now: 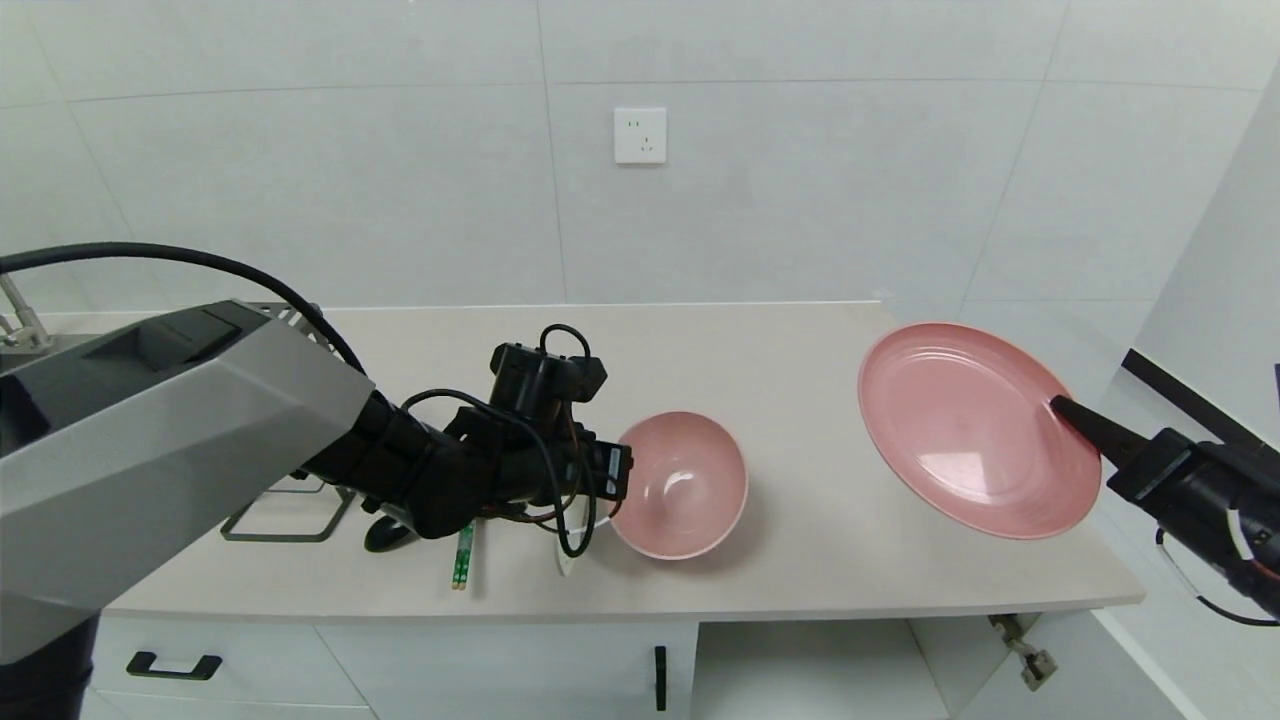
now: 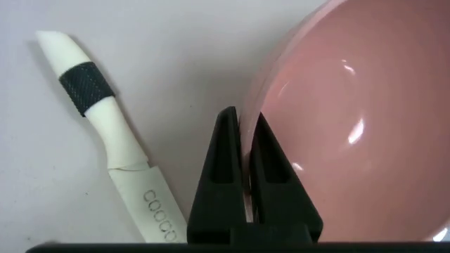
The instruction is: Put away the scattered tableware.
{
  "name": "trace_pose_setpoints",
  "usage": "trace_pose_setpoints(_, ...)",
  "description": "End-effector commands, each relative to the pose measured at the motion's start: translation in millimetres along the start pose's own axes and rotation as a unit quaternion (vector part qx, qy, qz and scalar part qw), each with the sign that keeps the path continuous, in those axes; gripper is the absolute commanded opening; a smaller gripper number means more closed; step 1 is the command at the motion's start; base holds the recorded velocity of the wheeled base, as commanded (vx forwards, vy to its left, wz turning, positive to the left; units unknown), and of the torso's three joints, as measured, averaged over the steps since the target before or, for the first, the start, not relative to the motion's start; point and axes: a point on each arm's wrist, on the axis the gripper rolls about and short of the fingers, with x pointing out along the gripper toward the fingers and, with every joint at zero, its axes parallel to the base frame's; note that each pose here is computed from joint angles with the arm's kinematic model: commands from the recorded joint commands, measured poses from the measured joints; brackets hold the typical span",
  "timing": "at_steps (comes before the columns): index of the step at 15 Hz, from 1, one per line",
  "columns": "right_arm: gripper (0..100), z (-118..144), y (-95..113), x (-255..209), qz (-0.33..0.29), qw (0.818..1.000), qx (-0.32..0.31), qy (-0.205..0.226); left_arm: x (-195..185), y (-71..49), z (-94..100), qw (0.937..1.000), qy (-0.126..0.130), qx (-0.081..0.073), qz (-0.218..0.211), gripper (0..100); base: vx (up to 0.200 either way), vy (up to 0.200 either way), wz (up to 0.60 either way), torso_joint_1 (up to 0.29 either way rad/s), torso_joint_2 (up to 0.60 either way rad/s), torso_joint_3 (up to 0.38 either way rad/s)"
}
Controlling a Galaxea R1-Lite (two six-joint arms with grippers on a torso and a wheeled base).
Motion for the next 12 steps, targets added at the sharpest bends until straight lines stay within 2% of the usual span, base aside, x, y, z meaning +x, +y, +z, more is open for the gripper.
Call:
trace_pose_setpoints(1,0,0,0,0,0.001,1.0,0.0,0.0,-20,-6.4,15.6,0.9995,-0.031,0.005,-0.002,0,0.0,0.0,0.0,0.0,0.0,0.0)
trace_pose_setpoints(3,0,-1,1,0,0.002,1.0,0.0,0.002,-31,-8.9,19.7,0.9991,-0.041,0.008,-0.002,0,0.0,0.0,0.0,0.0,0.0,0.0)
trace_pose_setpoints(6,0,-1,1,0,0.004,1.0,-0.001,0.001,-66,-13.5,15.7,0.9986,-0.051,0.011,-0.005,0,0.0,0.0,0.0,0.0,0.0,0.0)
trace_pose_setpoints(8,0,0,2,1,0.006,1.0,-0.002,0.001,-97,-21.2,18.0,0.9971,-0.072,0.018,-0.018,0,0.0,0.0,0.0,0.0,0.0,0.0)
trace_pose_setpoints(10,0,-3,6,1,0.016,1.0,-0.009,0.009,-119,-28.3,3.4,0.9953,-0.078,0.024,-0.052,0,0.0,0.0,0.0,0.0,0.0,0.0)
trace_pose_setpoints(12,0,-4,7,0,0.018,1.0,-0.015,0.009,-130,-26.8,-14.4,0.9908,-0.112,0.031,-0.07,0,0.0,0.0,0.0,0.0,0.0,0.0)
